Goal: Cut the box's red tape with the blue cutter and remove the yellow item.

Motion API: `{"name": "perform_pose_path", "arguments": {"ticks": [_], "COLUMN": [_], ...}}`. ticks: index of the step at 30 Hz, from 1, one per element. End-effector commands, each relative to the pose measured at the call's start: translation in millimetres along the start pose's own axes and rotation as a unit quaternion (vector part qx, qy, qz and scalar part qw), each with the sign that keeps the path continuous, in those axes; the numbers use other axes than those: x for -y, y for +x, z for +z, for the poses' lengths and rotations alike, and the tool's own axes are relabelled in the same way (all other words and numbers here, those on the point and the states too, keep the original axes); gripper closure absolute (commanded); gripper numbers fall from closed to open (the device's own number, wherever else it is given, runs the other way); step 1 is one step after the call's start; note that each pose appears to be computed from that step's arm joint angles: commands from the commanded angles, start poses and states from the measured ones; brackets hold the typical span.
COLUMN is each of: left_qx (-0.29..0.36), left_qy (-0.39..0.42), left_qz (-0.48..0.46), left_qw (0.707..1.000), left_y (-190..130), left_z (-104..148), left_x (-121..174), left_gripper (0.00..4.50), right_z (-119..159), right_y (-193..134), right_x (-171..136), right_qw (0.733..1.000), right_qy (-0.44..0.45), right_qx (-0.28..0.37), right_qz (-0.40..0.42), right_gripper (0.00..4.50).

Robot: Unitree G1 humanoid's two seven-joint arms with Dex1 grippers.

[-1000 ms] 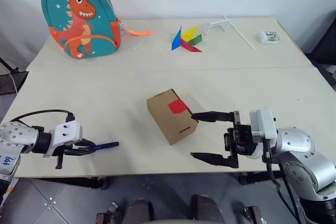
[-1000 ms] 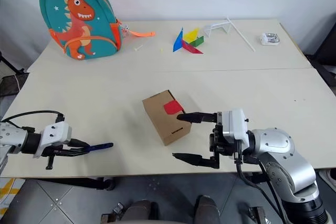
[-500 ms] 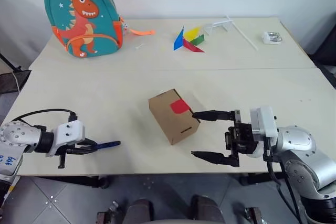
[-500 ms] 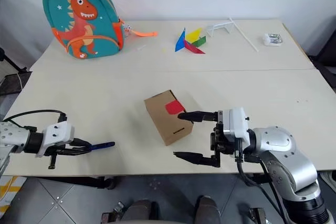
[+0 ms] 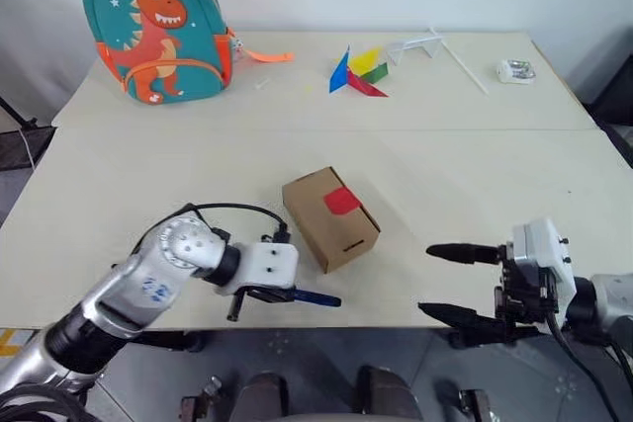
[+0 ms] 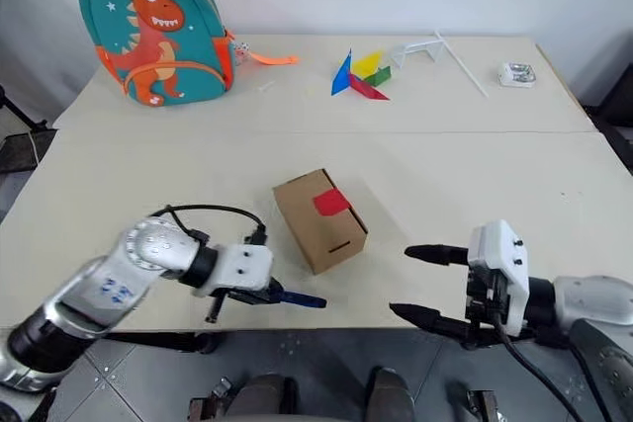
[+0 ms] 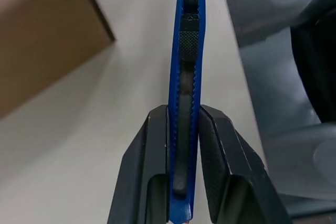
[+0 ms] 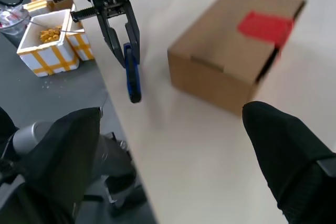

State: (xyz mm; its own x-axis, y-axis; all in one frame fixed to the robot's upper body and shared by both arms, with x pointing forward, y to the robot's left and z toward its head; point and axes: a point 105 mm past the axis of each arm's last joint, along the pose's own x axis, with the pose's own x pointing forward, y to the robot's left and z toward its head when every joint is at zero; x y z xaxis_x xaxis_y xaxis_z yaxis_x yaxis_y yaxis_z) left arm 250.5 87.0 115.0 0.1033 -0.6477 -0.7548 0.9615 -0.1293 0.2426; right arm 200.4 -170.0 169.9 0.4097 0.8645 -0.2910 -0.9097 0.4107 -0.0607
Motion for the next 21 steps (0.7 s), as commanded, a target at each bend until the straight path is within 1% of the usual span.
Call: {"name": "perform_pose_path", "arguments": {"ticks": [1, 3, 5, 7, 9, 10, 13, 15, 19, 21], "left_qx": [-0.007, -0.021, -0.03, -0.042, -0.077, -0.074, -0.06, -0.064, -0.088, -0.085], "left_qy": [0.014, 0.007, -0.014, 0.001, 0.006, -0.001, -0.009, -0.016, -0.044, -0.056], "left_qz": [-0.005, 0.018, 0.039, 0.041, 0.036, 0.036, 0.04, 0.038, 0.038, 0.033], "left_qw": [1.0, 1.0, 0.999, 0.998, 0.996, 0.997, 0.997, 0.997, 0.994, 0.994], "left_y": [16.3, 22.3, 25.7, 32.2, 35.4, 36.0, 37.2, 39.1, 40.4, 41.0], "left_z": [15.9, 17.4, 19.3, 21.8, 15.4, 17.1, 23.6, 24.0, 18.6, 20.9], "left_x": [-2.2, -10.6, -16.9, -12.3, -5.7, -5.7, -7.9, -8.7, -8.7, -8.4], "left_gripper": [4.04, 4.04, 4.04, 4.04, 4.04, 4.04, 4.04, 4.04, 4.04, 4.04], "right_z": [-0.4, -3.1, -4.7, -9.2, -13.0, -13.4, -13.7, -13.3, -17.3, -19.0], "right_y": [1.3, 4.7, 9.8, 18.1, 26.0, 30.5, 39.6, 46.3, 59.3, 65.3], "right_x": [-6.2, -7.0, -6.4, -5.0, -2.4, -4.2, -8.8, -9.3, -0.6, 5.2], "right_qw": [0.999, 0.999, 0.997, 0.997, 0.996, 0.996, 0.997, 0.997, 0.995, 0.995], "right_qy": [-0.033, -0.034, -0.055, -0.049, -0.047, -0.043, -0.036, -0.034, -0.028, -0.025], "right_qx": [-0.024, -0.033, -0.045, -0.061, -0.072, -0.072, -0.074, -0.075, -0.091, -0.096], "right_qz": [-0.002, -0.002, -0.005, -0.006, -0.015, -0.01, 0.004, 0.013, 0.01, 0.006], "right_gripper": [1.25, 1.96, 2.65, 3.41, 4.08, 4.47, 4.47, 4.47, 4.47, 4.47]}}
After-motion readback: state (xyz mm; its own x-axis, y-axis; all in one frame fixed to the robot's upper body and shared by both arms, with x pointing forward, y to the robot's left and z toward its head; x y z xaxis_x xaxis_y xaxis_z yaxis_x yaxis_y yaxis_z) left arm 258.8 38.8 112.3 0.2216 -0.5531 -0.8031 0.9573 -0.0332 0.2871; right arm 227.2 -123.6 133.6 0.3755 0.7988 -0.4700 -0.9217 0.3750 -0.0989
